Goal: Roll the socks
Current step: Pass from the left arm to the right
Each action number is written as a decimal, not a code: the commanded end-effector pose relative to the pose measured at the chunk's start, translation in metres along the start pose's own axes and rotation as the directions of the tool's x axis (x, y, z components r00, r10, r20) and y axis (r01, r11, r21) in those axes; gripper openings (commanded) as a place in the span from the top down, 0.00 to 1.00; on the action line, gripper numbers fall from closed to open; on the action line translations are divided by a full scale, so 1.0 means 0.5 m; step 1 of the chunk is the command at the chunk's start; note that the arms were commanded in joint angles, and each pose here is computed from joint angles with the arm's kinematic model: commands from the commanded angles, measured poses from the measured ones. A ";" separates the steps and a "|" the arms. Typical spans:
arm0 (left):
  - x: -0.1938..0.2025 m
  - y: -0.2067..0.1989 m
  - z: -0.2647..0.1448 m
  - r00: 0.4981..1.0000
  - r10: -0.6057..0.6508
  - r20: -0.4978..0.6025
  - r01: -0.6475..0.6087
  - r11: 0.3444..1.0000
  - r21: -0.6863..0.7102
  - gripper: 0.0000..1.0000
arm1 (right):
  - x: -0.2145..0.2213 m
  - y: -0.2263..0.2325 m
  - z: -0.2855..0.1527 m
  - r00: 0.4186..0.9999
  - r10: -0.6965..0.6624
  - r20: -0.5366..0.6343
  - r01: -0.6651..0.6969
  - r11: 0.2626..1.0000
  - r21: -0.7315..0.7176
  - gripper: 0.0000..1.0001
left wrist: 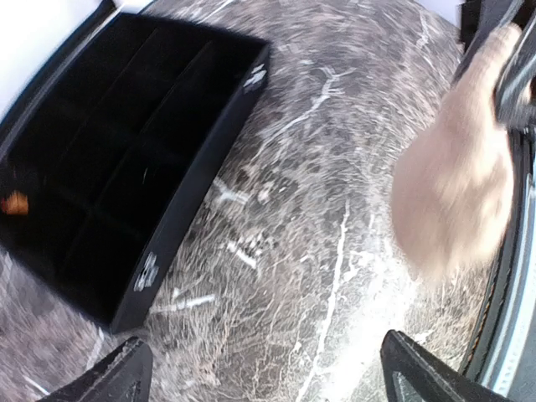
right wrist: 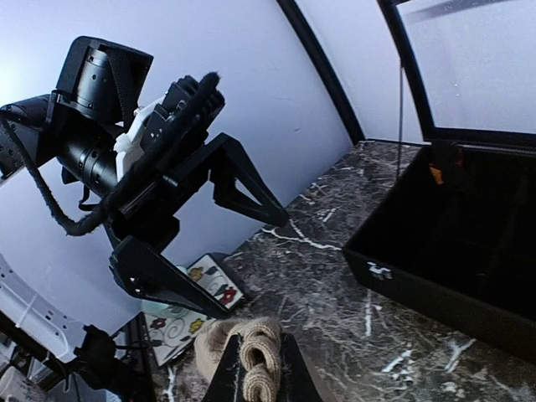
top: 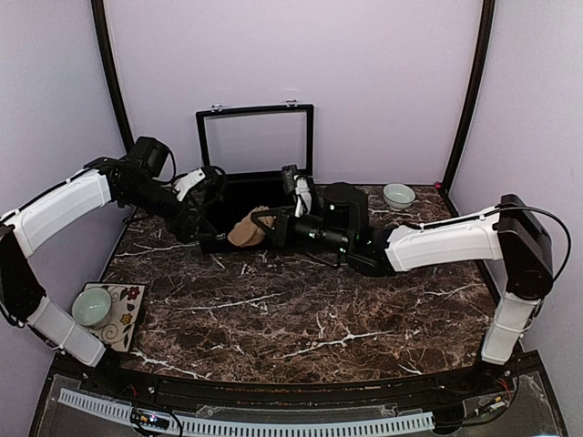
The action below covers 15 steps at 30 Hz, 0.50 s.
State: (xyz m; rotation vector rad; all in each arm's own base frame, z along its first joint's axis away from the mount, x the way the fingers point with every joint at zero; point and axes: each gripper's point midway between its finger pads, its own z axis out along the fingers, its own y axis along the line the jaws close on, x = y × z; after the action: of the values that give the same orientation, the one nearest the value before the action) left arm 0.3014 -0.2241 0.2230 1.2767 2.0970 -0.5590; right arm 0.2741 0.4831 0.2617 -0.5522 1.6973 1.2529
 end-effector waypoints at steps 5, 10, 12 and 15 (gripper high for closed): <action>0.066 0.166 -0.003 0.969 -0.243 0.032 0.245 0.967 -0.064 0.01 | -0.063 -0.080 0.037 0.990 -0.143 0.008 0.142 0.988 0.066 1.00; 0.117 0.338 0.015 0.898 -0.431 0.085 0.440 0.877 -0.194 0.01 | -0.060 -0.120 0.075 0.974 -0.228 -0.015 0.228 0.968 0.100 1.00; 0.125 0.374 0.039 0.871 -0.484 0.088 0.492 0.854 -0.172 0.05 | -0.057 -0.136 0.089 0.971 -0.240 -0.019 0.241 0.964 0.108 1.00; 0.115 0.416 0.074 0.857 -0.506 0.102 0.516 0.845 -0.142 0.17 | -0.061 -0.151 0.108 0.967 -0.254 -0.010 0.253 0.961 0.112 1.00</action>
State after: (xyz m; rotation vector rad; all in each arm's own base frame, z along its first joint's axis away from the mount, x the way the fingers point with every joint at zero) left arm 0.4443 -0.1133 0.1423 0.6705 2.4207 -0.5653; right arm 0.3550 0.4940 0.2410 -0.6461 1.6786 1.0045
